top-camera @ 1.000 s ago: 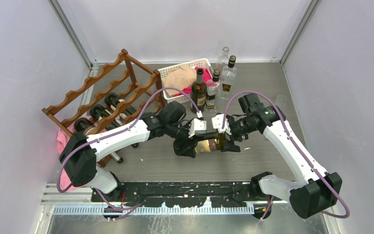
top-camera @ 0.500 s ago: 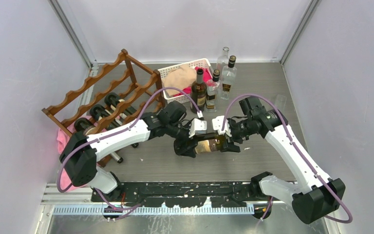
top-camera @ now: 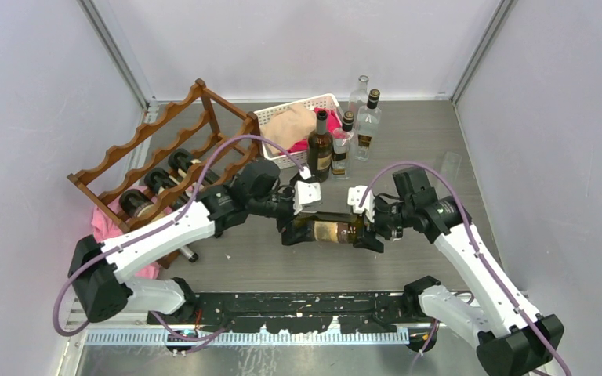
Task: Put the wine bottle on the wine rack
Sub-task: Pick up the wine bottle from the center of the board.
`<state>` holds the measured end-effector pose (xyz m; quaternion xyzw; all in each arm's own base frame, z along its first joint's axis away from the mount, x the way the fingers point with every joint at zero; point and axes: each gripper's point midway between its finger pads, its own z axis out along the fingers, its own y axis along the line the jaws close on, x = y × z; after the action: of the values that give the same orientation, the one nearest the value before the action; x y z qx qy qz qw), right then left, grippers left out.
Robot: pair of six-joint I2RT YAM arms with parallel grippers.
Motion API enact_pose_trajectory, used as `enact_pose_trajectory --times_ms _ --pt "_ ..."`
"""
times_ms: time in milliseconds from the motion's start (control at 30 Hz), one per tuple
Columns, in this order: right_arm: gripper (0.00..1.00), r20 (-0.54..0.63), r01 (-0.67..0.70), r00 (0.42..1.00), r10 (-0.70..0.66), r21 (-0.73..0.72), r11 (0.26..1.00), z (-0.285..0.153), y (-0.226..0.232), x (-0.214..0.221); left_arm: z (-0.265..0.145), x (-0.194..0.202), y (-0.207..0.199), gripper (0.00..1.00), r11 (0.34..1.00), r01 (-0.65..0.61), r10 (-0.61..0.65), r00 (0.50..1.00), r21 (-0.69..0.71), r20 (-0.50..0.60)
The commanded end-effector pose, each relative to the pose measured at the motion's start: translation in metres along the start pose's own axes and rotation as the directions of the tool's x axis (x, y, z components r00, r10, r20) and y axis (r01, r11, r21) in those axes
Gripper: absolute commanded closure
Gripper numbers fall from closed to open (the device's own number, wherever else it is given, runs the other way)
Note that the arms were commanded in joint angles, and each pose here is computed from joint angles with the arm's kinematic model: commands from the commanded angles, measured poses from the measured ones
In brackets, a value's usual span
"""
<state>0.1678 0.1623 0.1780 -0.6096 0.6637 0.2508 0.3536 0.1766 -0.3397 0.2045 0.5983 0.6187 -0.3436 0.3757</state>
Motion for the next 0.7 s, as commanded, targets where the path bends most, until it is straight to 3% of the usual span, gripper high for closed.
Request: enact_pose_trajectory --times_ms 0,133,333,667 --pt "0.99 0.141 0.007 0.99 -0.021 0.098 0.995 -0.005 -0.013 -0.031 -0.032 -0.042 0.016 0.0 0.988 0.017 -0.004 0.996 -0.154 0.087" --pt "0.99 0.204 -0.048 0.979 0.017 0.147 0.988 0.002 -0.021 -0.033 -0.082 -0.08 0.054 0.0 0.887 0.189 -0.129 0.977 -0.421 0.168" --pt "0.99 0.274 -0.086 0.962 0.015 0.25 0.964 0.026 -0.045 -0.046 -0.15 -0.097 0.093 0.01 0.72 0.332 -0.231 0.943 -0.609 0.241" --pt "0.99 0.427 -0.155 0.904 -0.033 0.399 0.904 0.086 -0.077 -0.1 -0.22 -0.075 0.141 0.05 0.493 0.342 -0.288 0.932 -0.8 0.221"
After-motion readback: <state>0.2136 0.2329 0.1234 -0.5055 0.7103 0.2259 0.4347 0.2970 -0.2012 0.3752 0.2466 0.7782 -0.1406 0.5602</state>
